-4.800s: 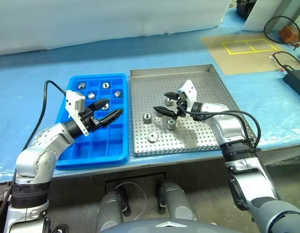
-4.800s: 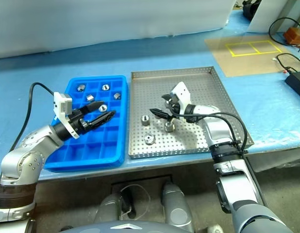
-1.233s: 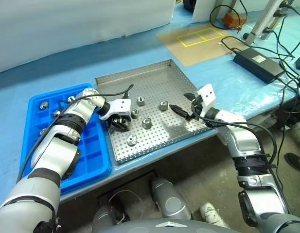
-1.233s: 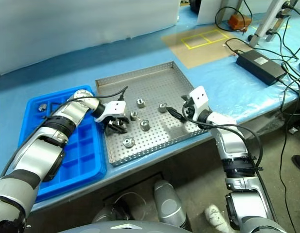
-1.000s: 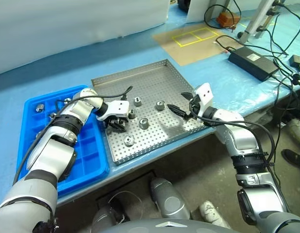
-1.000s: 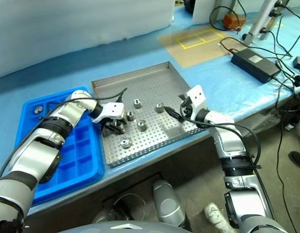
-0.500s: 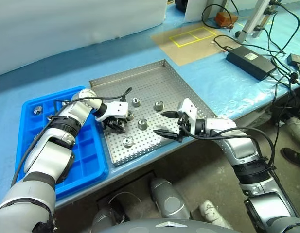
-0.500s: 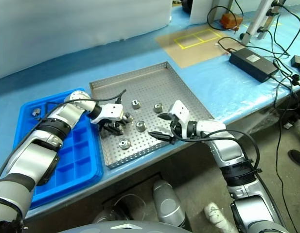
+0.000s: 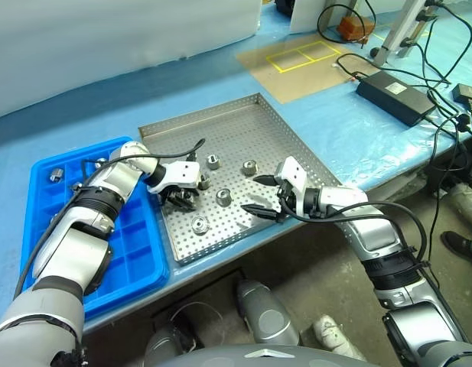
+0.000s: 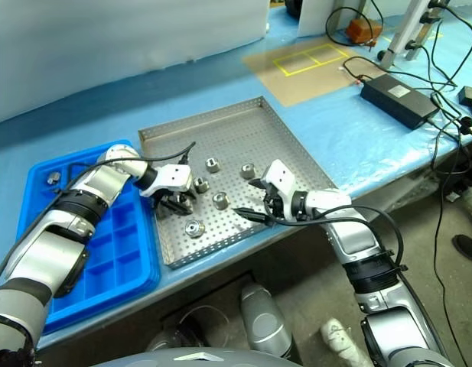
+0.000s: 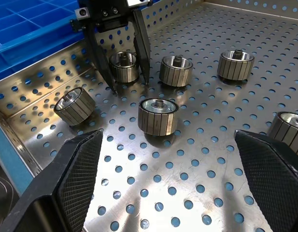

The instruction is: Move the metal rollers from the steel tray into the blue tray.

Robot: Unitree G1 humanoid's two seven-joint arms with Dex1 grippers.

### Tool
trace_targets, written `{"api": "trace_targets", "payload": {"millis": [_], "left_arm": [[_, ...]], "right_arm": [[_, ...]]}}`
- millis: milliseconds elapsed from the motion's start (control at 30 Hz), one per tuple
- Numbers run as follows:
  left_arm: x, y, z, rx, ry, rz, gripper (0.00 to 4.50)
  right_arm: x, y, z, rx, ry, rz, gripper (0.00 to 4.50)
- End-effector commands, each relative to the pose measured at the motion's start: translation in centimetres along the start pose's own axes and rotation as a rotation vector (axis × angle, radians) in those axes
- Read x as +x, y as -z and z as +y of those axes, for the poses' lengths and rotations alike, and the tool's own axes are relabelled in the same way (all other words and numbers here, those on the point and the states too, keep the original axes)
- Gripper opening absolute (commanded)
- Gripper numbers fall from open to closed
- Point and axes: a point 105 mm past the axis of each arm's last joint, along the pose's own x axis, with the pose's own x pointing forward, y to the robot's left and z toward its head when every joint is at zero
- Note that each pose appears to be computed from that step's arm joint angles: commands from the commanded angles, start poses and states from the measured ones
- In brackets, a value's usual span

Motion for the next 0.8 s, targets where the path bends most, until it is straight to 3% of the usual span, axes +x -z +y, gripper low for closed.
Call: {"api": "trace_targets", "payload": {"millis": [33, 333, 633, 800], "left_arm": [[-0.9, -0.6, 0.3, 0.026, -0.074, -0.018, 1.75], [-4.6, -2.9, -1.1, 0.046, -0.125, -0.125, 1.75], [-8.6, -5.0, -0.3, -0.009, -0.342, -0.265, 1.75], [-11.1, -2.2, -1.3, -0.156, -0.517, -0.247, 1.75]], "right_arm": [[-0.1, -1.0, -0.3, -0.028, 0.013, -0.036, 4.50], [0.2, -1.0, -0.3, -0.026, -0.008, -0.033, 4.50], [1.6, -1.9, -0.2, -0.060, -0.075, -0.051, 4.50], [3.6, -7.7, 1.6, -0.095, -0.251, -0.211, 4.50]]}}
